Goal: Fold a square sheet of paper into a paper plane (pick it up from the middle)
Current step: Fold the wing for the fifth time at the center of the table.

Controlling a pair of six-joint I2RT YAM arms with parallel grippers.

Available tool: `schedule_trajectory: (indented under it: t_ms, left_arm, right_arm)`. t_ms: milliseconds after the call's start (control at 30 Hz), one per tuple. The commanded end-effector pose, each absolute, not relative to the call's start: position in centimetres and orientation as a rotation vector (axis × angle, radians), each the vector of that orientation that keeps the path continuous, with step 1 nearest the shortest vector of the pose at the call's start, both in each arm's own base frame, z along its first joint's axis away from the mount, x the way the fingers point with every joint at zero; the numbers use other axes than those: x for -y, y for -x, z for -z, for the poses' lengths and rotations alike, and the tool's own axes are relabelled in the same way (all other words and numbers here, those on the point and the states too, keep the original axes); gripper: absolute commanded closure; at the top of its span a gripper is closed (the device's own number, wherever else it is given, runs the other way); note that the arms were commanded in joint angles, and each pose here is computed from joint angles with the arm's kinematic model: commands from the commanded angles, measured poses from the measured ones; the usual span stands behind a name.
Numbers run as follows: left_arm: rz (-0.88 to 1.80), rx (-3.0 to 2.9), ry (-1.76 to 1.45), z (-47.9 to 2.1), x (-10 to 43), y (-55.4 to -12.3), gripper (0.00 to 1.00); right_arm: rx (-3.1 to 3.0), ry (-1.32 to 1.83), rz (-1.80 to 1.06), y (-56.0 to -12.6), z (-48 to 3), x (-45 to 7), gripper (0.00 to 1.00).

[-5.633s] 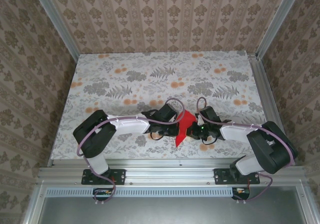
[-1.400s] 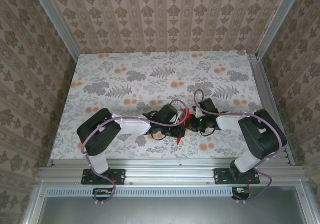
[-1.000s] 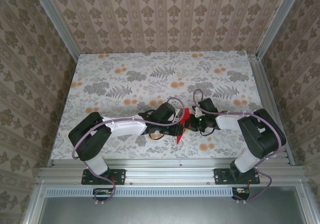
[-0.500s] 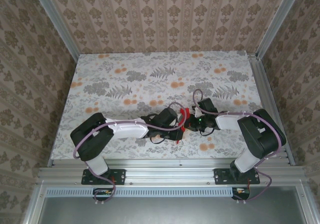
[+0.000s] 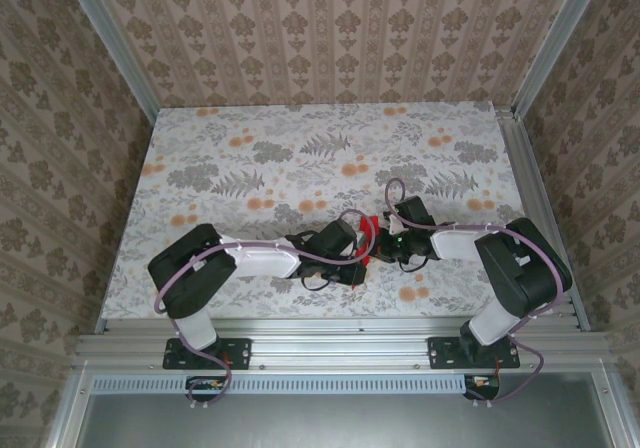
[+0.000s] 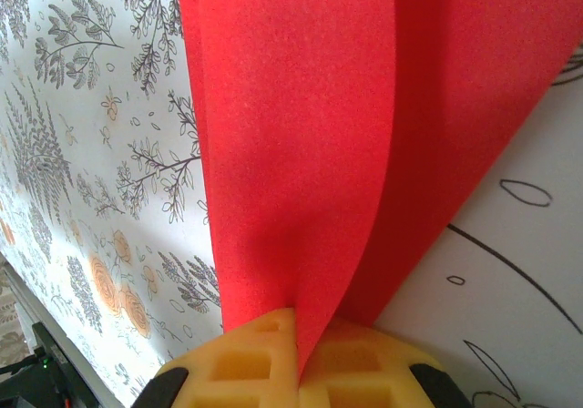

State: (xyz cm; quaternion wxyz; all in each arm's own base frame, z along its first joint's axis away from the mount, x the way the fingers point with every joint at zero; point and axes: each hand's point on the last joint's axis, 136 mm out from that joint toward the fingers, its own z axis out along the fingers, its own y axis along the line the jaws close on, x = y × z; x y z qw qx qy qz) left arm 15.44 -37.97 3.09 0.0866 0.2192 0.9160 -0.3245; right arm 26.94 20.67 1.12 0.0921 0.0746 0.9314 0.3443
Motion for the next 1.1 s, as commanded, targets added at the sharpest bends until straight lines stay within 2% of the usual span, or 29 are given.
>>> schedule_trajectory:
  t_ms: [0, 267, 467, 633, 867, 1067]
  left_arm:
    - [0.965, -2.769, -0.667, -1.5, 37.6, -14.5, 0.87]
    - [0.992, -2.775, -0.672, -0.7, 37.9, -14.3, 0.87]
    - [1.065, -2.687, -0.684, -4.7, 39.1, -14.8, 0.86]
    - [1.013, -2.643, -0.652, -6.6, 38.2, -15.9, 0.86]
    - [0.919, -2.688, -0.584, -4.6, 36.5, -16.4, 0.86]
    - [0.954, -2.723, -0.594, -3.2, 37.0, -15.6, 0.86]
  right_arm:
    - [-2.936, -0.322, -0.789, -23.8, 3.3, -17.8, 0.98]
    - [-2.942, -0.321, -0.789, -23.7, 3.3, -17.7, 0.98]
    - [-2.945, -0.320, -0.779, -23.6, 3.5, -17.6, 0.98]
    - [-2.947, -0.318, -0.779, -23.5, 3.5, -17.6, 0.98]
    - [-2.948, -0.318, -0.782, -23.5, 3.5, -17.6, 0.98]
    - [-2.951, -0.319, -0.781, -23.3, 3.6, -17.6, 0.98]
